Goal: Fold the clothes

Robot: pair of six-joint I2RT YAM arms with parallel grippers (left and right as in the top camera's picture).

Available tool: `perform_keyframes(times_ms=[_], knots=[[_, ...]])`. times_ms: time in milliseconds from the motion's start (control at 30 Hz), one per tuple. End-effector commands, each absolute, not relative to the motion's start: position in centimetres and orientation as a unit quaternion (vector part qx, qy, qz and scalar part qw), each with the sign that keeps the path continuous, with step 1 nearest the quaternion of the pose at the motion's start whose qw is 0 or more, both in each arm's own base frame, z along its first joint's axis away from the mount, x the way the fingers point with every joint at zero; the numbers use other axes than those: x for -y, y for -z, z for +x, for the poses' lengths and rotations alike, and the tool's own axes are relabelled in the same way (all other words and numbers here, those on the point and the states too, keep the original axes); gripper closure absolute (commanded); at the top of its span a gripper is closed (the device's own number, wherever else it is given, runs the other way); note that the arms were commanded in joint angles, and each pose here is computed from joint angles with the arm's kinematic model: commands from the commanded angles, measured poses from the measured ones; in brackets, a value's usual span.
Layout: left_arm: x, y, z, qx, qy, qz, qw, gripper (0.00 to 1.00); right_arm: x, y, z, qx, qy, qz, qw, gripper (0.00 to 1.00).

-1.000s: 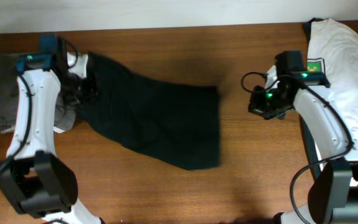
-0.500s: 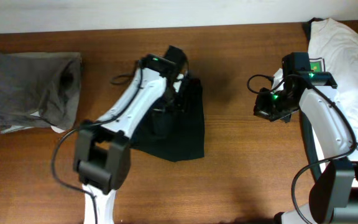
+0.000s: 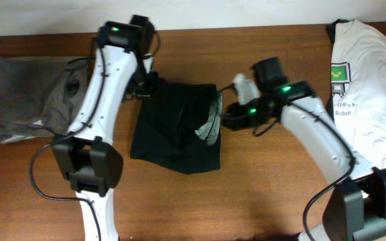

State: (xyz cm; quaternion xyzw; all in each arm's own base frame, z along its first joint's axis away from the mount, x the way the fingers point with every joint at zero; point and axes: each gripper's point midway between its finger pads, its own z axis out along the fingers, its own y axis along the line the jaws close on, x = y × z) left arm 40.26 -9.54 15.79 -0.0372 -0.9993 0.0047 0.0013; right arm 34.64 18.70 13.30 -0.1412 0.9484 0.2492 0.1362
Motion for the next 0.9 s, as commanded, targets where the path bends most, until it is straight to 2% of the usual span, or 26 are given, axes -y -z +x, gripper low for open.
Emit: perform_keyframes(times_ms=[0,100,133,200,233,267,300,367,400,500,533,567,600,667,733,767,800,833,867], knots=[[9.6,-13.9,39.2,0.989,-0.114,-0.079,0.042,0.28,-23.7,-12.3,35.5,-0.944,-0.236,-0.160,0.167,0.48],[10.4,-7.6,36.9,0.976,-0.175,-0.091,0.093,0.28,-25.8,-8.0,34.6,-0.953,-0.221,-0.169,0.123,0.42],[10.4,-5.8,36.1,0.975,-0.176,-0.088,0.105,0.28,-25.9,-6.9,33.8,-0.956,-0.219,-0.171,0.100,0.50],[10.4,-1.4,33.4,0.970,-0.185,-0.081,0.134,0.31,-24.9,-6.2,31.6,-0.964,-0.201,-0.165,0.050,0.94],[10.3,0.1,32.3,0.969,-0.185,-0.079,0.144,0.48,-23.8,-6.2,31.3,-0.970,-0.182,-0.158,0.043,0.96],[10.0,1.1,31.2,0.968,-0.182,-0.076,0.156,0.81,-21.4,-5.7,31.1,-0.983,-0.131,-0.122,0.030,0.96],[9.6,1.3,30.7,0.968,-0.175,-0.074,0.163,0.99,-19.6,-5.3,30.9,-0.991,-0.091,-0.093,0.019,0.96],[8.4,1.4,30.7,0.970,-0.165,-0.063,0.165,1.00,-17.2,-4.6,30.1,-0.996,-0.049,-0.078,-0.002,0.96],[7.8,1.3,30.8,0.970,-0.168,-0.053,0.167,0.99,-16.6,-4.2,29.4,-0.996,-0.042,-0.074,-0.017,0.90],[6.3,0.1,30.6,0.968,-0.173,-0.031,0.181,1.00,-12.3,-4.4,27.6,-0.997,0.046,-0.033,-0.056,0.83],[6.1,-1.5,31.1,0.969,-0.176,-0.029,0.173,0.97,-10.6,-4.7,27.7,-0.996,0.072,-0.009,-0.056,0.83],[6.4,-3.0,31.7,0.969,-0.188,-0.041,0.155,0.82,-10.1,-5.2,28.0,-0.996,0.066,0.004,-0.052,0.83],[7.0,-5.3,32.7,0.970,-0.203,-0.052,0.125,0.62,-10.5,-6.2,28.7,-0.999,0.030,0.005,-0.040,0.83],[8.2,-9.8,34.7,0.970,-0.226,-0.073,0.057,0.47,-16.0,-9.5,31.2,-0.987,-0.138,-0.080,0.027,0.77],[8.6,-12.3,37.1,0.970,-0.222,-0.094,-0.015,0.43,-19.6,-11.9,33.8,-0.964,-0.234,-0.089,0.092,0.76],[9.0,-13.1,39.7,0.966,-0.218,-0.113,-0.079,0.56,-20.8,-12.2,36.0,-0.956,-0.256,-0.069,0.126,0.87],[9.5,-13.2,41.2,0.962,-0.216,-0.125,-0.111,0.80,-21.4,-11.9,37.2,-0.952,-0.264,-0.064,0.142,0.92],[10.1,-12.7,42.8,0.957,-0.214,-0.137,-0.139,0.95,-22.3,-11.3,38.3,-0.948,-0.272,-0.058,0.154,0.92],[10.6,-11.9,44.0,0.954,-0.213,-0.145,-0.155,1.00,-23.2,-10.2,39.4,-0.946,-0.279,-0.050,0.160,0.93]])
